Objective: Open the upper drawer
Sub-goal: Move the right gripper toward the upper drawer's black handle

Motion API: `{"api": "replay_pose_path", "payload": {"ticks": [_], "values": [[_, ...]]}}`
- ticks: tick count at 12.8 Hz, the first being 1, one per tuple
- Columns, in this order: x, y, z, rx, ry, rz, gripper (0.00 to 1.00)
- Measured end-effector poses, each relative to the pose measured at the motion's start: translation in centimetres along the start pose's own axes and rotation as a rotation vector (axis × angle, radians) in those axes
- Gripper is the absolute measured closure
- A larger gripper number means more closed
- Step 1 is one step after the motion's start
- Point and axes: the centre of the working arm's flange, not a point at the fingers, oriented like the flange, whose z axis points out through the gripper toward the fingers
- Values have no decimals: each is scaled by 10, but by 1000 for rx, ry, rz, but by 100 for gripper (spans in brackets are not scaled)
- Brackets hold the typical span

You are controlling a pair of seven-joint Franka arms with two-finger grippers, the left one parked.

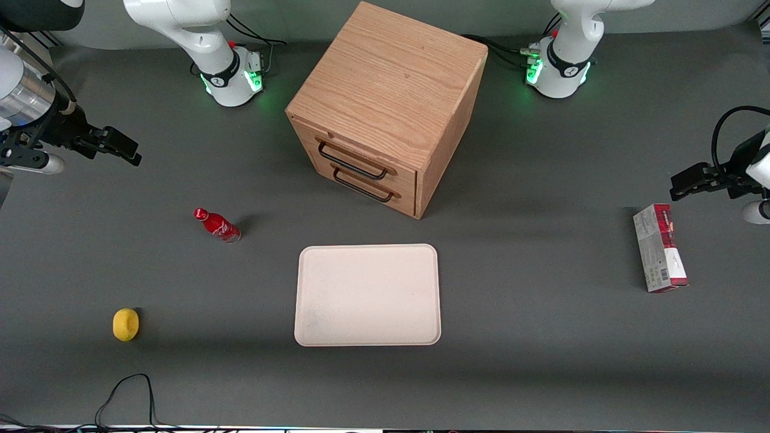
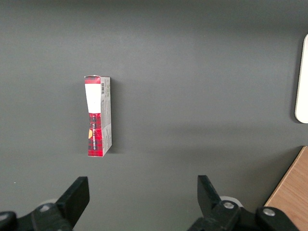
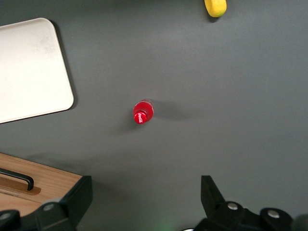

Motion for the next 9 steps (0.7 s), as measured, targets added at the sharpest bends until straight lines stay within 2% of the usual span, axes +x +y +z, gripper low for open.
{"api": "replay_pose_path", "payload": {"ticks": [6,9], "values": [[21,-19,2,41,-8,-27,0],[14,-120,2,48,-4,-212,0]]}}
